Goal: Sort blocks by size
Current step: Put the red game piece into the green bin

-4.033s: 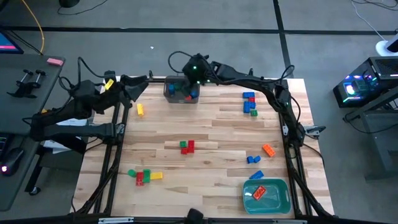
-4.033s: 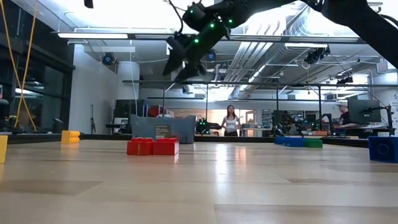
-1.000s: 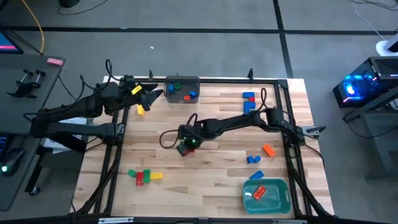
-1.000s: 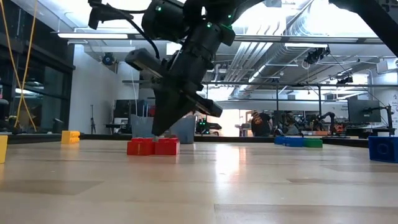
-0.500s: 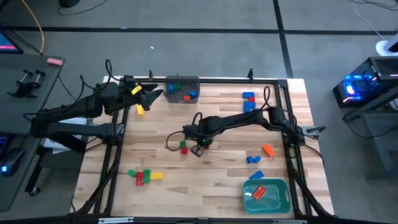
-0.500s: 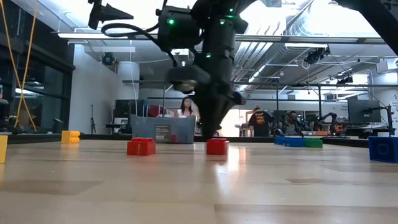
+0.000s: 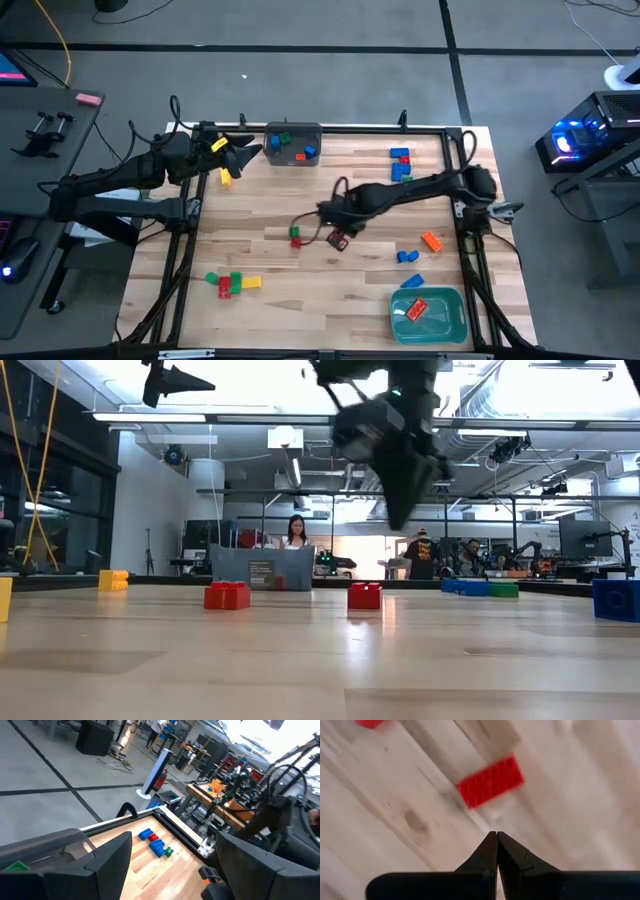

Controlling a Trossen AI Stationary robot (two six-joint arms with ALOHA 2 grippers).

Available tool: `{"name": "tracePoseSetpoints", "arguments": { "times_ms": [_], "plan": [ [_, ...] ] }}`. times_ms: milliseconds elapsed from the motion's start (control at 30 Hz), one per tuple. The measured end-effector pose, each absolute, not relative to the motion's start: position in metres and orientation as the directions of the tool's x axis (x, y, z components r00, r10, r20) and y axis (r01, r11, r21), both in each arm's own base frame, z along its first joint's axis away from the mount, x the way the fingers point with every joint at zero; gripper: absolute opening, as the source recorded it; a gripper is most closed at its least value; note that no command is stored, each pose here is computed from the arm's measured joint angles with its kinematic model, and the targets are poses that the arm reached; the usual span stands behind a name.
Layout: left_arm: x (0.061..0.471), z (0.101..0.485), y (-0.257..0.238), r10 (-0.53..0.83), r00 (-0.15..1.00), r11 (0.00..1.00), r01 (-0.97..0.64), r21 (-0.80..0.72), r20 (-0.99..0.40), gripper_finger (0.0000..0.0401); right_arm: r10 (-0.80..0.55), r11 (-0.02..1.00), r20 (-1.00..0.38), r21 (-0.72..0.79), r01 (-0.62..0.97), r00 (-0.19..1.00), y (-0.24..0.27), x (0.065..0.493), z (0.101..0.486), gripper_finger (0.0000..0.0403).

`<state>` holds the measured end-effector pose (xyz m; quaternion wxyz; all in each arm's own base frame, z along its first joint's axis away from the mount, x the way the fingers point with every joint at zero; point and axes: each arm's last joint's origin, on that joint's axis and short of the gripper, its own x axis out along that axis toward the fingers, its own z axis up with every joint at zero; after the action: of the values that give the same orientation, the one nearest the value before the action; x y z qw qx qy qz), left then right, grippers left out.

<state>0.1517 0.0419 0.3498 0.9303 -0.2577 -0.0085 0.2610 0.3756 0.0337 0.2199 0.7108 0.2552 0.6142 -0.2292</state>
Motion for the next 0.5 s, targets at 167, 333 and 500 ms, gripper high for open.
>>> {"name": "tracePoseSetpoints", "arguments": {
  "times_ms": [167,333,500],
  "plan": [
    [0.152,0.35,0.041,0.457,0.882,0.764,-0.458,-0.456,-0.12,0.0273,0.045,0.431,-0.931,0.345,0.834,0.362,0.041,0.354,0.205,0.0],
    [0.153,0.35,0.04,0.414,0.902,0.797,-0.423,-0.432,-0.122,0.0273,-0.029,0.273,-0.795,0.577,0.769,0.606,0.04,0.363,0.219,0.0004],
    [0.153,0.348,0.038,0.341,0.93,0.828,-0.367,-0.423,-0.138,0.0273,-0.054,0.252,-0.877,0.45,0.857,0.477,0.038,0.368,0.21,0.0047]
  ]
}}
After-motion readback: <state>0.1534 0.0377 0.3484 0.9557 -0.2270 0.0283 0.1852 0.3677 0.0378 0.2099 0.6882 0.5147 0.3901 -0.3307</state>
